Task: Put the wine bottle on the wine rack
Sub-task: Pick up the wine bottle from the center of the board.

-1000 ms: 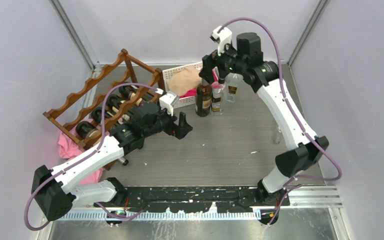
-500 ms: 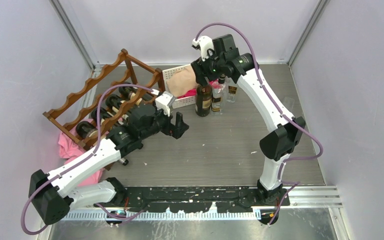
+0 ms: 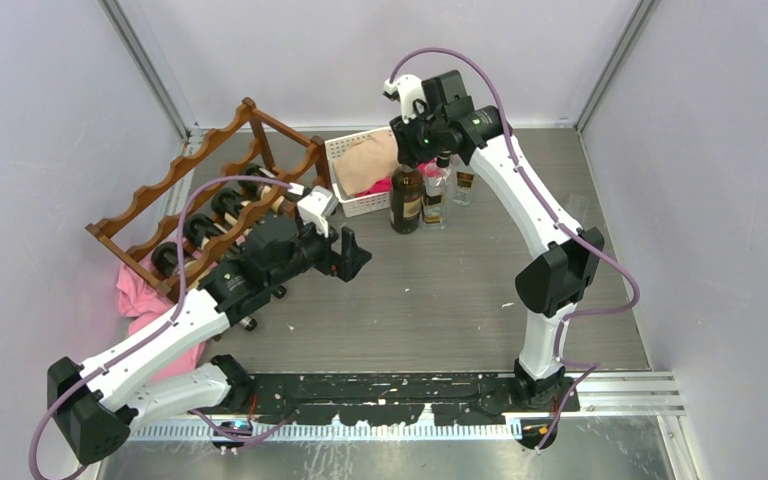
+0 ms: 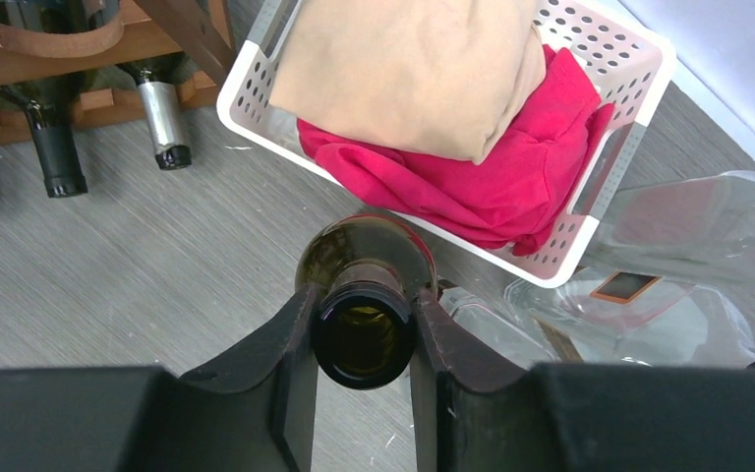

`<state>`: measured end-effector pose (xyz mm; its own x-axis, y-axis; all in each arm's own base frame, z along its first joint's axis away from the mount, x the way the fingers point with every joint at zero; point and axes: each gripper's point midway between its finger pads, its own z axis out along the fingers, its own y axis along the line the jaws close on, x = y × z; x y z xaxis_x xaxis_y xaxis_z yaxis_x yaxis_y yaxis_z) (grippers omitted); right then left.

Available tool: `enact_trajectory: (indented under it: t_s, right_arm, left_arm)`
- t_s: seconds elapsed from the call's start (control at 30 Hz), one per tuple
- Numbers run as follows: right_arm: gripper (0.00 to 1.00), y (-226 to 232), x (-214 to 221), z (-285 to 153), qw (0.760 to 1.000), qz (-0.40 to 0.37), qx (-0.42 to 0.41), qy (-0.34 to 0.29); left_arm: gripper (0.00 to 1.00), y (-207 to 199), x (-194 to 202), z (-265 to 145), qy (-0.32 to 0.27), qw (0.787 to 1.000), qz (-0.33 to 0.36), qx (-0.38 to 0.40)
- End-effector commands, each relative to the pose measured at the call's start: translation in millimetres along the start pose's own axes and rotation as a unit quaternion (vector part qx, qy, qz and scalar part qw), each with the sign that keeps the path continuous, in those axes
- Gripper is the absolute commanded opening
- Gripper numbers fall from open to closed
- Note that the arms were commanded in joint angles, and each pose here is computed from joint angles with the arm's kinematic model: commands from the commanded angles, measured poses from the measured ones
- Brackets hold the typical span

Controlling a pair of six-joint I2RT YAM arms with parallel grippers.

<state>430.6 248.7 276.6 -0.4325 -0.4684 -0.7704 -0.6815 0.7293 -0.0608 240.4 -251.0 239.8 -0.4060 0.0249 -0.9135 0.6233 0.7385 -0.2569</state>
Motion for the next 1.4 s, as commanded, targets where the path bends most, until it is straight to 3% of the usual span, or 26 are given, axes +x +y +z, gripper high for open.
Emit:
enact_trajectory:
  t_s: [0.0, 0.13, 0.3, 0.53, 0.67, 0.93, 1.13, 1.37]
  right_arm:
    - [0.21, 2.9, -34.0, -17.5, 0.998, 0.001, -0.004, -0.061]
    - [0.06, 13.6, -42.5, -34.7, 0.996, 0.014, -0.033, -0.081]
    - [0.01, 41.7, -46.7, -72.1, 0.989, 0.026, -0.11, -0.096]
    - [0.01, 71.4, -35.3, -120.6, 0.975, 0.06, -0.18, -0.115]
    - [0.01, 79.4, -23.2, -142.5, 0.957, 0.123, -0.223, -0.137]
    - [0.01, 79.7, 26.3, -157.2, 0.937, 0.214, -0.245, -0.132]
    - [0.01, 73.5, 50.5, -162.0, 0.929, 0.252, -0.237, -0.135]
    - [0.01, 59.9, 71.0, -162.1, 0.915, 0.304, -0.221, -0.148]
  left_arm:
    - [0.88, -1.4, -16.2, -7.2, -0.028, 1.0, -0.006, 0.001]
    - [0.88, -6.2, -21.1, -13.7, -0.03, 0.999, 0.001, 0.012]
    - [0.89, -14.4, -39.0, -26.3, -0.067, 0.997, 0.017, 0.033]
    - [0.93, -22.8, -55.1, -39.5, -0.093, 0.993, 0.047, 0.053]
    - [0.94, -30.0, -63.9, -44.1, -0.11, 0.99, 0.047, 0.07]
    - [1.0, -44.8, -77.3, -38.2, -0.15, 0.982, 0.023, 0.109]
    - [1.0, -48.5, -63.6, -18.4, -0.122, 0.985, 0.005, 0.123]
    - [0.98, -64.5, -36.5, 3.9, -0.087, 0.978, 0.032, 0.187]
